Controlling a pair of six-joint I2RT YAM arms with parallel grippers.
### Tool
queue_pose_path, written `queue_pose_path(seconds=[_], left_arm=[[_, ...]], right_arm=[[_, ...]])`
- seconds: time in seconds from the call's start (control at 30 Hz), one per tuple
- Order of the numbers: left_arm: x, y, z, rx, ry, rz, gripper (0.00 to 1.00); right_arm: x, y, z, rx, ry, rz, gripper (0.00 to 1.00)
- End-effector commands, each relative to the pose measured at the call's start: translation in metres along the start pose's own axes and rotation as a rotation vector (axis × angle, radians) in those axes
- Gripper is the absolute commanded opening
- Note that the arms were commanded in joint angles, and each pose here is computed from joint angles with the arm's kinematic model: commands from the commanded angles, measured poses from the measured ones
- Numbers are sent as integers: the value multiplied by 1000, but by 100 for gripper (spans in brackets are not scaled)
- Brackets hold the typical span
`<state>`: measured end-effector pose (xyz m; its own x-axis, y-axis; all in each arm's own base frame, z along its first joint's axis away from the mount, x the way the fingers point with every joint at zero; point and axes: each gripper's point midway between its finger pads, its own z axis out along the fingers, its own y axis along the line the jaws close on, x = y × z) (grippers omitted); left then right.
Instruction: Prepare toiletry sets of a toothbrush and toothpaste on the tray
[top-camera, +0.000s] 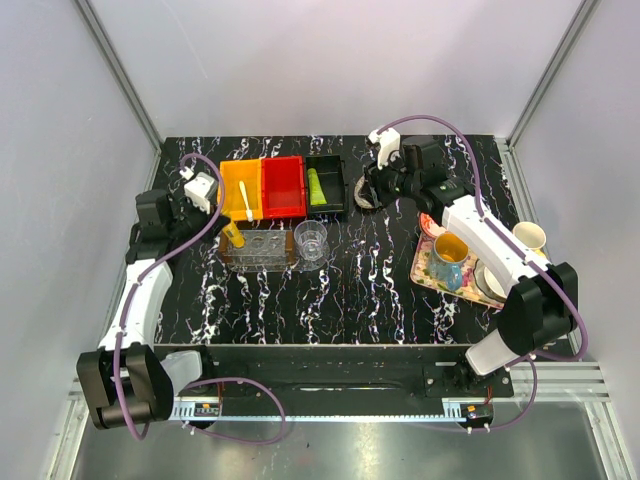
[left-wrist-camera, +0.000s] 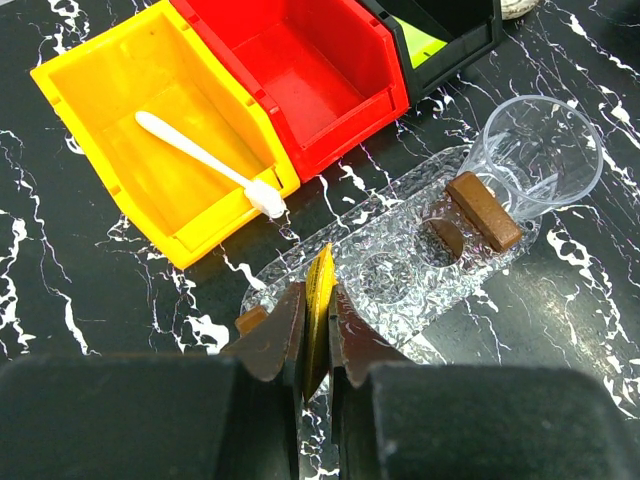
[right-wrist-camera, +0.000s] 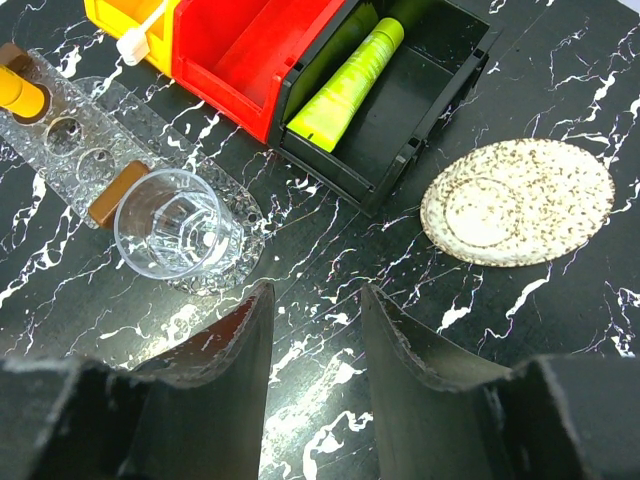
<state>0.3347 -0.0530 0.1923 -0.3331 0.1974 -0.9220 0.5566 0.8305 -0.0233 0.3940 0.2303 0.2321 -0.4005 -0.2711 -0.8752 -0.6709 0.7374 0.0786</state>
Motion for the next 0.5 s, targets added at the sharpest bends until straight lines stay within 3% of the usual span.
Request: queue_pose_path(seconds=[0.0,0.47], left_arm=[[-20,8,2,-8,-66,71,0],[-15,4,11,62,-36,79,0]], right_arm=[[-24,2,-13,-3,-82,-16,45],[-20,1,-10,-5,-74,-12,45]])
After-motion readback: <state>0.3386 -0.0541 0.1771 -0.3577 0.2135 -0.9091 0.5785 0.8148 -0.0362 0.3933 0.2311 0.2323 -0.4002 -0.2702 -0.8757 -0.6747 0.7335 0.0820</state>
